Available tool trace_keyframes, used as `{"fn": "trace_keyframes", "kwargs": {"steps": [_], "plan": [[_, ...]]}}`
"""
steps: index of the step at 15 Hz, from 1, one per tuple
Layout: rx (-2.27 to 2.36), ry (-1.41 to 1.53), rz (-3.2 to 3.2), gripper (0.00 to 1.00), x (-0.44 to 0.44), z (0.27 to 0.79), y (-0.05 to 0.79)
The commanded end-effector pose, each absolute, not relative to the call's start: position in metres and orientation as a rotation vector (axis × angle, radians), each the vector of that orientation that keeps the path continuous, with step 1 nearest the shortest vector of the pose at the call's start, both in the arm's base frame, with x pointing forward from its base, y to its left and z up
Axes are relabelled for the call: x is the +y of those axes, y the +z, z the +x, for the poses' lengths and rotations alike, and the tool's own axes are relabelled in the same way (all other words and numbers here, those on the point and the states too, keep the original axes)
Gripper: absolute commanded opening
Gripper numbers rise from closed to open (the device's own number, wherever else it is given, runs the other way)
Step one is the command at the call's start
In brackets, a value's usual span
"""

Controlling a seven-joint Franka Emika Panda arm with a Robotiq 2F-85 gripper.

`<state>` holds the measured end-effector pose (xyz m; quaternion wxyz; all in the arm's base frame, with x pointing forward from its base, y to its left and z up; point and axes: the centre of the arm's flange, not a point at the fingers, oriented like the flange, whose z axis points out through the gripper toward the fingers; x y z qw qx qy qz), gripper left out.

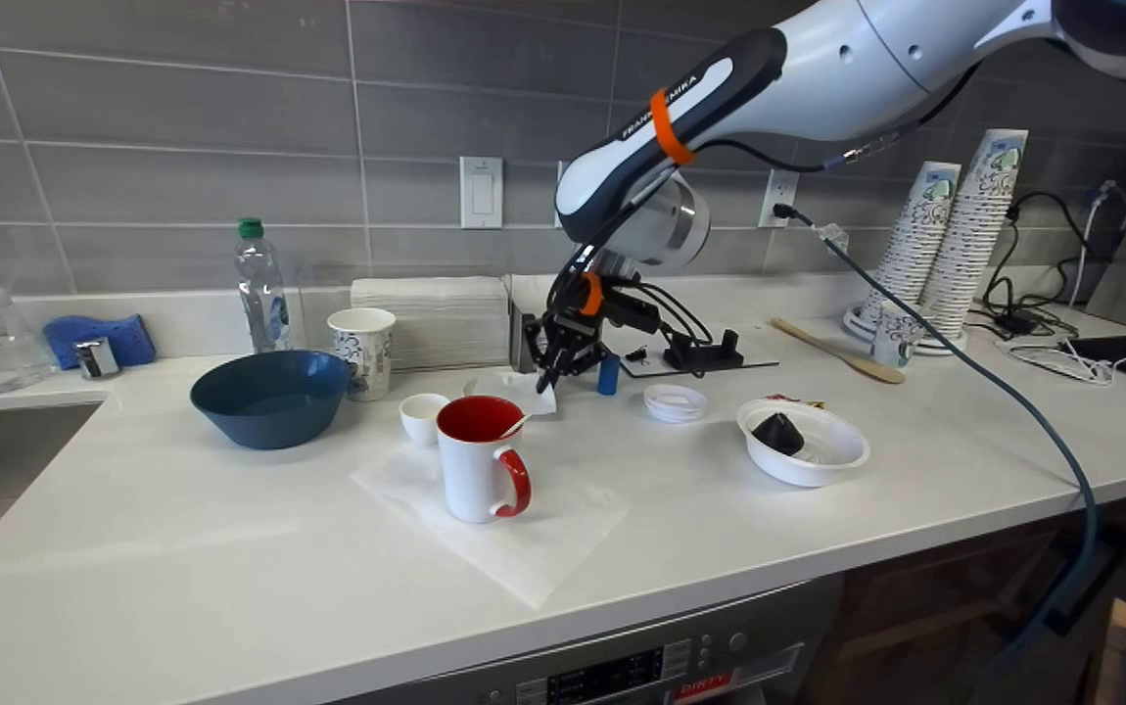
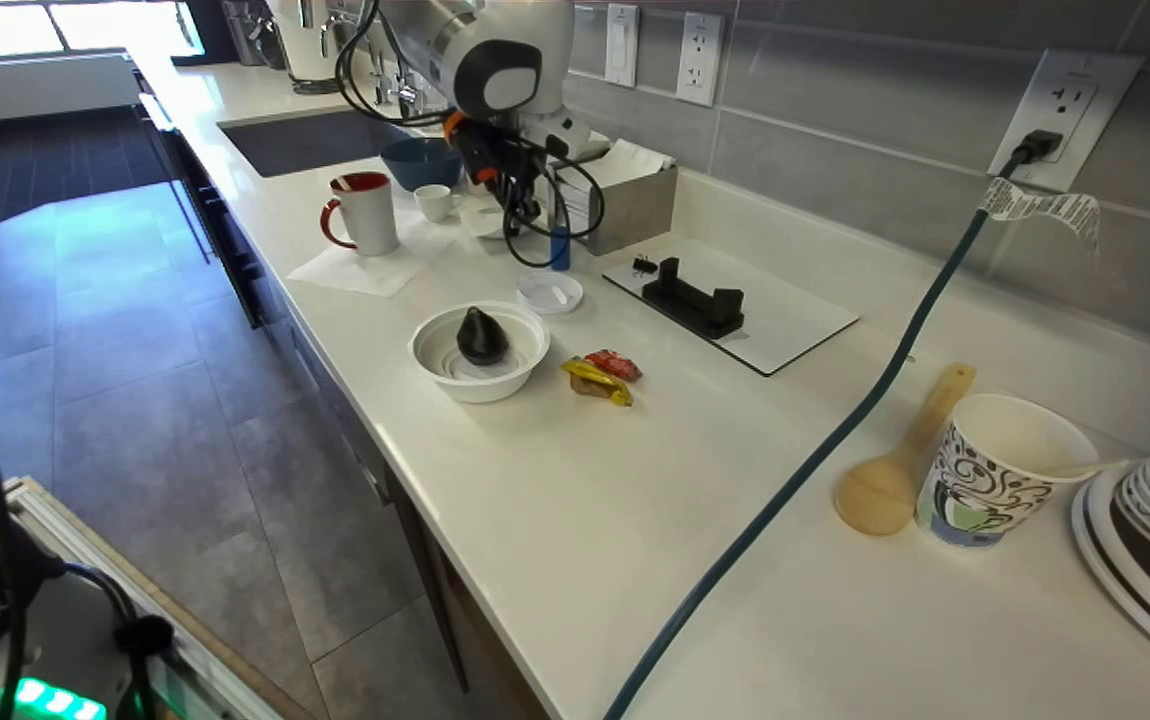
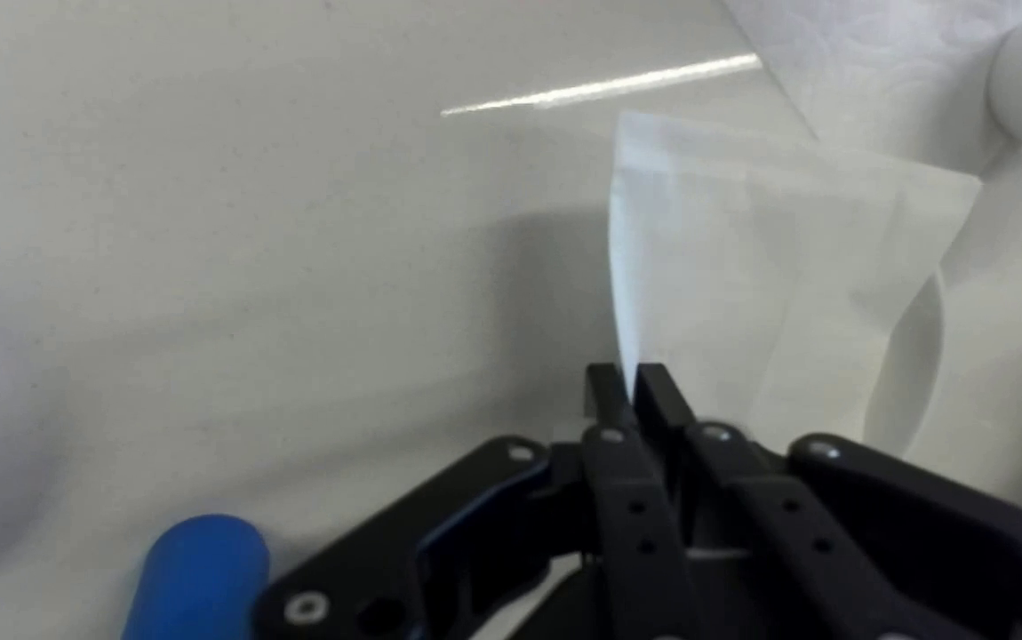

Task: Shift a serviette to the right

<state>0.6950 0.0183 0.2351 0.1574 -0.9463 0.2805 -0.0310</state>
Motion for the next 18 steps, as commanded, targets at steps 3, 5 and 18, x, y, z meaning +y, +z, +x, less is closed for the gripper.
{"fn": "trace_keyframes", "kwargs": {"steps": [3,5,18], "plan": [[0.825,-0.093,-2.732,0.07,0.019,0.691,0.252],[0.83,-0.095,-2.73,0.02,0.019,0.691,0.256],[1.06,-0.314,-2.57,0.0,-0.066,0.557,0.38]]}}
